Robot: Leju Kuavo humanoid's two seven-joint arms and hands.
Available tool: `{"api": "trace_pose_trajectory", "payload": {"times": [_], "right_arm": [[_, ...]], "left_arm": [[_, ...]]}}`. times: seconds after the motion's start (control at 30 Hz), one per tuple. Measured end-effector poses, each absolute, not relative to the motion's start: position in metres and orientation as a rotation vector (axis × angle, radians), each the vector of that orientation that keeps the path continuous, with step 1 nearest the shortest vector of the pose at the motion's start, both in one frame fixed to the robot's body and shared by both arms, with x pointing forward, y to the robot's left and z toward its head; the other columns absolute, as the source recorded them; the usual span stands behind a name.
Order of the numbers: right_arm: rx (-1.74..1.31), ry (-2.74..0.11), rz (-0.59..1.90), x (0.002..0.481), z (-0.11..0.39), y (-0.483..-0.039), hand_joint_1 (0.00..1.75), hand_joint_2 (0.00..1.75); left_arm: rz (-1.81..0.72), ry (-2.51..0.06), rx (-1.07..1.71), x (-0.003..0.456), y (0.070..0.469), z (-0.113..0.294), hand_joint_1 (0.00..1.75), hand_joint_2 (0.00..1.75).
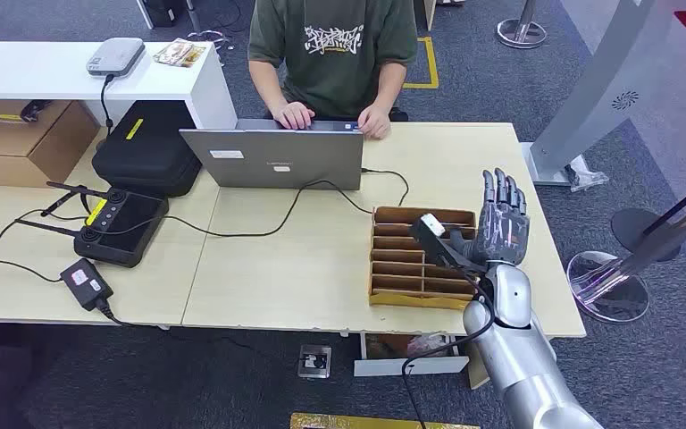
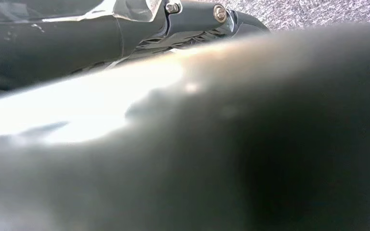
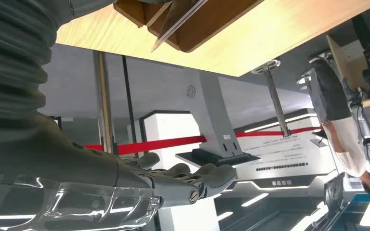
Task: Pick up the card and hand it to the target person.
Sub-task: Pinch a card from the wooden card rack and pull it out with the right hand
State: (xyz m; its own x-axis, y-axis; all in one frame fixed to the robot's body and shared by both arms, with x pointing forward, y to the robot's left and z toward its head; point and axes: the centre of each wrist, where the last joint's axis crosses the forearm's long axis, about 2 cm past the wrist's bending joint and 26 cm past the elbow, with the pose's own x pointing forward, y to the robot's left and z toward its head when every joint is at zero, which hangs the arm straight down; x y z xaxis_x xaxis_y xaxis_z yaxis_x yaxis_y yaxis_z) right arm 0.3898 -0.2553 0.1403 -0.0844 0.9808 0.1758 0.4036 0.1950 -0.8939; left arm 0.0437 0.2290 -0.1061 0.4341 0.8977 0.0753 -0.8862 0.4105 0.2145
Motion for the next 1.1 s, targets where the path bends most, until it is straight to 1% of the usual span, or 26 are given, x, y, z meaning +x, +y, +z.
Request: {"api": "trace_pose_trajectory", "payload": {"times": [0.5, 0.6, 0.67, 0.73, 1.0, 1.03, 1.07, 1.1], "right_arm": [[-1.347, -1.643, 0.851, 0.39, 0.143, -0.259, 0.0, 1.75], [-1.353, -1.642, 0.836, 0.391, 0.143, -0.263, 0.03, 1.75], [-1.358, -1.643, 0.831, 0.391, 0.143, -0.265, 0.1, 1.75], [-1.36, -1.643, 0.831, 0.391, 0.143, -0.266, 0.21, 1.75], [-1.355, -1.648, 0.831, 0.391, 0.143, -0.267, 0.77, 1.75], [-1.352, -1.649, 0.831, 0.391, 0.142, -0.267, 0.78, 1.75], [-1.349, -1.649, 0.831, 0.39, 0.142, -0.267, 0.75, 1.75], [-1.347, -1.649, 0.832, 0.39, 0.141, -0.267, 0.68, 1.75]], "left_arm": [[1.122, 0.046, 0.227, 0.044, 0.229, -0.106, 0.0, 0.0], [1.122, 0.045, 0.227, 0.044, 0.229, -0.106, 0.0, 0.0], [1.122, 0.045, 0.227, 0.044, 0.23, -0.106, 0.0, 0.0], [1.122, 0.044, 0.227, 0.044, 0.23, -0.106, 0.0, 0.0], [1.122, 0.04, 0.23, 0.044, 0.23, -0.106, 0.0, 0.0], [1.122, 0.039, 0.231, 0.044, 0.23, -0.106, 0.0, 0.0], [1.122, 0.039, 0.231, 0.044, 0.231, -0.106, 0.0, 0.0], [1.122, 0.039, 0.232, 0.044, 0.231, -0.106, 0.0, 0.0]]}}
